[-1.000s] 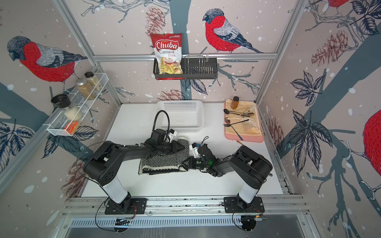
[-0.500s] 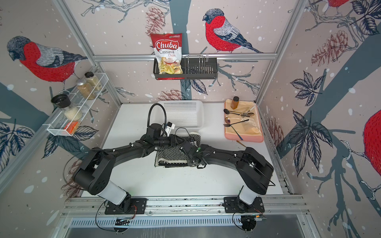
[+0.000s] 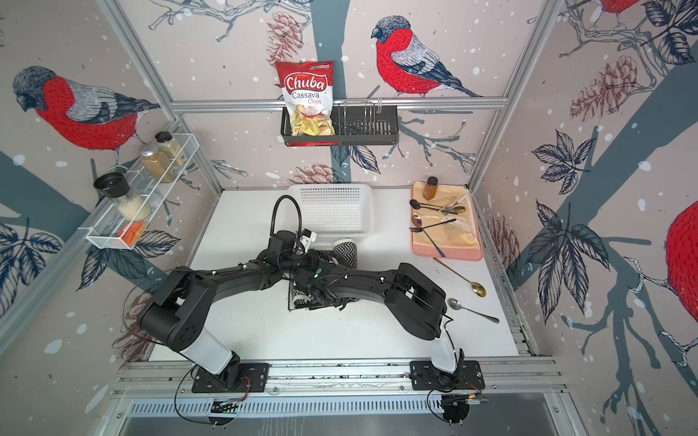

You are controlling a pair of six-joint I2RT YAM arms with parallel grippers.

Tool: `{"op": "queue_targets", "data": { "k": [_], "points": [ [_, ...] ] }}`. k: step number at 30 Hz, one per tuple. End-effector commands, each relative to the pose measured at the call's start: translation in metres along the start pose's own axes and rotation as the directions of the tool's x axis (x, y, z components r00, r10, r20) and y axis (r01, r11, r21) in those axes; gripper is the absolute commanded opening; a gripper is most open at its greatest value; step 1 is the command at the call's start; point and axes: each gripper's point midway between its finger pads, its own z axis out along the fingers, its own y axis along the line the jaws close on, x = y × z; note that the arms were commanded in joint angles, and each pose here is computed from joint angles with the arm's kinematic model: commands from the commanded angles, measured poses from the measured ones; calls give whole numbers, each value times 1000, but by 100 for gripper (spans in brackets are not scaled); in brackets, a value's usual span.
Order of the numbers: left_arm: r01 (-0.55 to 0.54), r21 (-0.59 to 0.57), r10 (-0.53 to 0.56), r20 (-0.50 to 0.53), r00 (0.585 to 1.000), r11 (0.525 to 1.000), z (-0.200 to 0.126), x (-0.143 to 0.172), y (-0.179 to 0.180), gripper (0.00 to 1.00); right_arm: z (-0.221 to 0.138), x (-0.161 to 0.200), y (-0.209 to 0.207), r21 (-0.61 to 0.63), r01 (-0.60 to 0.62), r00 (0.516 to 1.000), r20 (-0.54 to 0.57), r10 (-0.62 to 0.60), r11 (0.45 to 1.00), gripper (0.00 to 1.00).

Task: Roll up the scarf and place it into the basket
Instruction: Roll the scarf at the center of the board.

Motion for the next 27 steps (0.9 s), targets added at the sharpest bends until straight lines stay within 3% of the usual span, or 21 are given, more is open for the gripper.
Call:
{"op": "queue_targets", "data": {
  "k": [1,4,8,12,16,17,20,23,27],
  "points": [
    [-110,287,116,-3,993,952,-7,-3,-68,34,-5,-15,38,-141,65,997,56,-58,988,6],
    [-92,301,108,-36,994,949,3,1,-70,34,-3,-15,46,-169,54,998,54,-45,984,8],
    [-27,216,44,-74,996,976,23,6,-46,28,-4,-14,53,-226,37,998,56,-25,973,10],
    [24,50,-19,-95,995,998,38,7,-9,0,-7,-13,53,-281,3,998,62,15,960,13],
    [45,-56,-49,-72,996,997,39,5,12,0,-8,-13,46,-311,-30,996,65,53,950,16],
    [46,-75,-51,-69,996,996,38,5,15,0,-9,-13,44,-320,-42,996,66,66,947,22],
    [57,-129,-65,-64,996,990,35,7,28,0,-19,-14,36,-398,-100,987,80,143,912,72],
    [80,-148,-89,-55,995,986,29,7,41,0,-37,-15,17,-564,-188,956,83,282,804,88],
    [83,-157,-93,-58,994,984,28,7,48,0,-48,-8,-24,-673,-286,891,75,448,682,93]
  ]
}}
